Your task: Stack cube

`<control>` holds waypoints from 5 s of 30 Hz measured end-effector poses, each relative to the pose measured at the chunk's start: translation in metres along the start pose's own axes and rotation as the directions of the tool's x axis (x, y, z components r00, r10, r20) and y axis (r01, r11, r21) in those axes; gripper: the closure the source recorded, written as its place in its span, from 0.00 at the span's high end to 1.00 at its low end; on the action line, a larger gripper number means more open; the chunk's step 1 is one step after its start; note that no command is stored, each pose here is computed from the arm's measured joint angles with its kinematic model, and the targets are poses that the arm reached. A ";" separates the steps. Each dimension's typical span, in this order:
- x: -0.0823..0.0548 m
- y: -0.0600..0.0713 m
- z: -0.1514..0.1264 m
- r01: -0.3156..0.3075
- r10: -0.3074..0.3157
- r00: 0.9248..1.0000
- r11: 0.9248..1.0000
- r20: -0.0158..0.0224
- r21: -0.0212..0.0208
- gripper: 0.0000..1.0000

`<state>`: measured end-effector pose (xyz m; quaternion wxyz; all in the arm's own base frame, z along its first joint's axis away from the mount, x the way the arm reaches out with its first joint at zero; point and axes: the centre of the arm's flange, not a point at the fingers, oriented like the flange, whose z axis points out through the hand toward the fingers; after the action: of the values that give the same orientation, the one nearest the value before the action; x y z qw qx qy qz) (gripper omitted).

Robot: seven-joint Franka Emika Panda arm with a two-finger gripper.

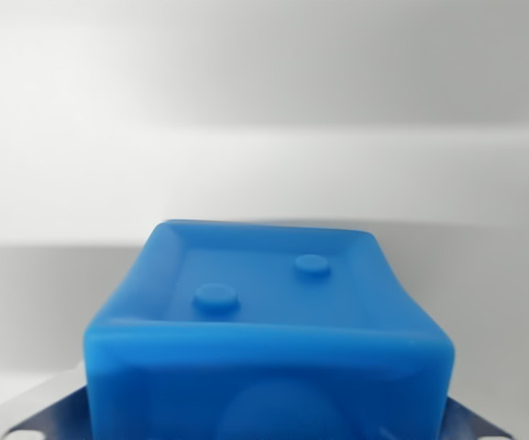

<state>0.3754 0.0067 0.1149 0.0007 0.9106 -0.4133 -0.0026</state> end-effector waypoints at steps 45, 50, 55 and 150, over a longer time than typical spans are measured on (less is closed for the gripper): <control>0.001 -0.001 -0.055 0.000 0.000 1.000 1.000 -0.007 0.006 0.00; 0.001 -0.001 -0.071 0.000 0.000 1.000 1.000 -0.008 0.008 0.00; 0.000 -0.004 -0.078 -0.004 0.004 1.000 1.000 -0.009 0.009 0.00; -0.074 -0.150 -0.161 -0.065 0.065 0.998 0.998 -0.004 0.008 0.00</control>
<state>0.4403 0.1609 0.2761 -0.0017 0.8967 -0.4427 0.0011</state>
